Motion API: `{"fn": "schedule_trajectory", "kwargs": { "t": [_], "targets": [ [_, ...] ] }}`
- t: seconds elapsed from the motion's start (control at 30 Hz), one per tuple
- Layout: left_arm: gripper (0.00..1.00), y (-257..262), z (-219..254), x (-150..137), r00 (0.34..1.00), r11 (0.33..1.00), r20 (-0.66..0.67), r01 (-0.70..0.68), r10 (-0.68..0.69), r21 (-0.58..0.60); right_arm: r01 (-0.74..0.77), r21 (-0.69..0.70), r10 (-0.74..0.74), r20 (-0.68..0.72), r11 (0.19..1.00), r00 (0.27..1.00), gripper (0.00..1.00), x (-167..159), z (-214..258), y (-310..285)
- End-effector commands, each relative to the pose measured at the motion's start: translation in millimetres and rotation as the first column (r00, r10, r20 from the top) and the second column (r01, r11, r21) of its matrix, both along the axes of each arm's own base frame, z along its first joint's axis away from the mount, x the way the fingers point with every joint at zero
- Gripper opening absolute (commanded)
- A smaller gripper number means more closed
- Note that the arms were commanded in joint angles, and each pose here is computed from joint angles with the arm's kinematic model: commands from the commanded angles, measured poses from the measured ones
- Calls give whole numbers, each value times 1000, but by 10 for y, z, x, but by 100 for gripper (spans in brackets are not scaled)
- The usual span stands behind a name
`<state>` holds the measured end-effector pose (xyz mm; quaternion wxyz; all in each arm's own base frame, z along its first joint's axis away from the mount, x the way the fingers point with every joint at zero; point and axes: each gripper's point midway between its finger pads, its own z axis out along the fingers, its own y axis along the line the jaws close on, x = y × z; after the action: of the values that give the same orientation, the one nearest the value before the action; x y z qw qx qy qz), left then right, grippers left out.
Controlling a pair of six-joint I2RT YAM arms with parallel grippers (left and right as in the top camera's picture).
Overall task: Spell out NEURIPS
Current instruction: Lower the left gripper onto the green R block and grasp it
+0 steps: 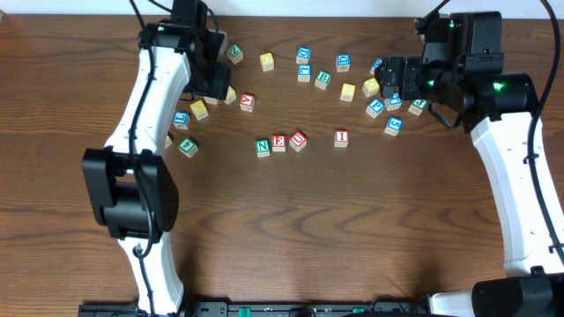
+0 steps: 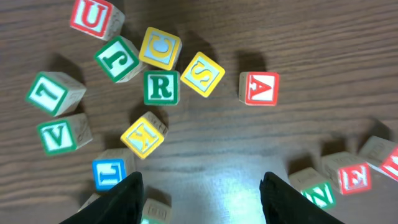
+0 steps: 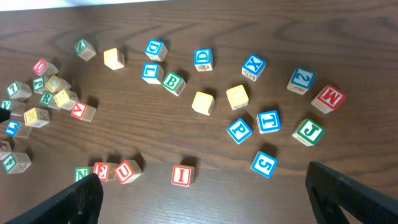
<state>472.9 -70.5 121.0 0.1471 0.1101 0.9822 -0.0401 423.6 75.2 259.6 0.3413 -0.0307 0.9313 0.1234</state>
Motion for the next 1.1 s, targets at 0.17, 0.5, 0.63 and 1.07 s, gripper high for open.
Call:
{"fn": "schedule_trajectory", "kwargs": {
  "t": [0.17, 0.5, 0.63, 1.07],
  "targets": [
    [59, 111, -357, 144, 1000, 1000, -24, -4, 4, -4, 12, 14, -12, 11, 1000, 1000, 99, 18, 77, -21],
    [56, 197, -705, 280, 999, 1000, -36, -15, 15, 0, 13, 14, -13, 11, 1000, 1000, 99, 18, 77, -22],
    [56, 207, -763, 301, 999, 1000, -37, -17, 18, 6, 13, 14, -13, 10, 1000, 1000, 99, 17, 76, -22],
    [52, 224, -927, 291, 998, 1000, -64, -20, 21, 9, 13, 14, -13, 9, 1000, 1000, 99, 18, 73, -22]
  ]
}}
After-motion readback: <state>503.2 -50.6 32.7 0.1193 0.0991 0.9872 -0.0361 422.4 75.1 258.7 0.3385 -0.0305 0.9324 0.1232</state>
